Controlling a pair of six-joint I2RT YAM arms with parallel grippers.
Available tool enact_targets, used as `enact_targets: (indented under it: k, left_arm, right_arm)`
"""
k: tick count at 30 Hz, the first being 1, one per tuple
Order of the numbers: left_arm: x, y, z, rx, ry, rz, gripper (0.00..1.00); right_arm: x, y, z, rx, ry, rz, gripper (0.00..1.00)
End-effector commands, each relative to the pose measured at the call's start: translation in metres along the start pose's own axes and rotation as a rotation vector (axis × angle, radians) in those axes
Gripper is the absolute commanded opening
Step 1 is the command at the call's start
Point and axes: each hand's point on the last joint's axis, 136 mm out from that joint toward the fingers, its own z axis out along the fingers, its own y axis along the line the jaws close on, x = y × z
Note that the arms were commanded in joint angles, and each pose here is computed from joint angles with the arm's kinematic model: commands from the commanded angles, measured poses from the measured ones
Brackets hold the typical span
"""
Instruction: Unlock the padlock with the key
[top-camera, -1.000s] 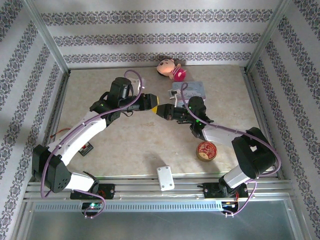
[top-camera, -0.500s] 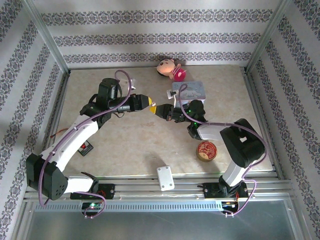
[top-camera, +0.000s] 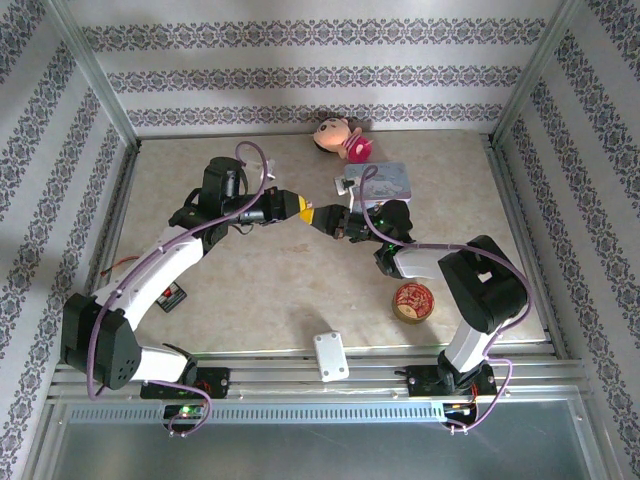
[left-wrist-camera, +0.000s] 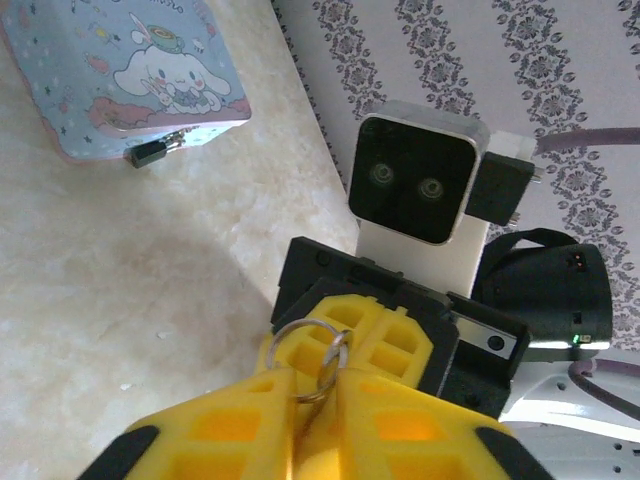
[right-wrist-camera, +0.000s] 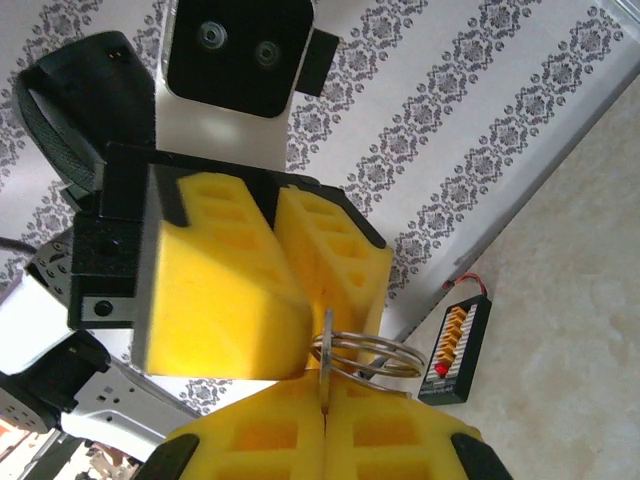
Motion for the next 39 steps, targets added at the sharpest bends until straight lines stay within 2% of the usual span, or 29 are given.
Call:
enact_targets:
  k: [1, 6, 9, 23, 25, 30, 35, 39]
  left_arm:
    - [-0.005, -0.015, 0.004, 0.082, -0.007, 0.029, 0.16]
    - [-0.005, -0.015, 0.006, 0.095, -0.004, 0.025, 0.19]
    - [-0.006, -0.019, 0.006, 0.117, -0.009, 0.028, 0.25]
    - [-0.002, -0.008, 0.015, 0.126, 0.005, 0.009, 0.26]
    - [-0.002, -0.005, 0.014, 0.108, 0.003, 0.019, 0.29]
    - [0.000, -0.007, 0.008, 0.080, 0.013, 0.053, 0.00]
    - [0.002, -0.006, -0.003, 0.038, 0.008, 0.080, 0.00]
    - [-0.006, -0.003, -0.013, 0.021, -0.025, 0.080, 0.00]
  right_arm:
    - [-0.005, 0.032, 0.006, -0.087, 0.009, -0.082, 0.00]
    - [-0.004, 0.035, 0.010, -0.099, 0.021, -0.083, 0.00]
    - [-0.002, 0.034, 0.011, -0.101, 0.027, -0.077, 0.00]
    - [0.006, 0.047, 0.022, -0.153, 0.089, -0.076, 0.00]
    - [0.007, 0.047, 0.022, -0.153, 0.092, -0.071, 0.00]
    - [0.006, 0.040, 0.019, -0.132, 0.076, -0.047, 0.00]
    - [0.001, 0.035, 0.014, -0.106, 0.056, -0.045, 0.00]
    - [-0.001, 0.036, 0.010, -0.093, 0.056, -0.051, 0.19]
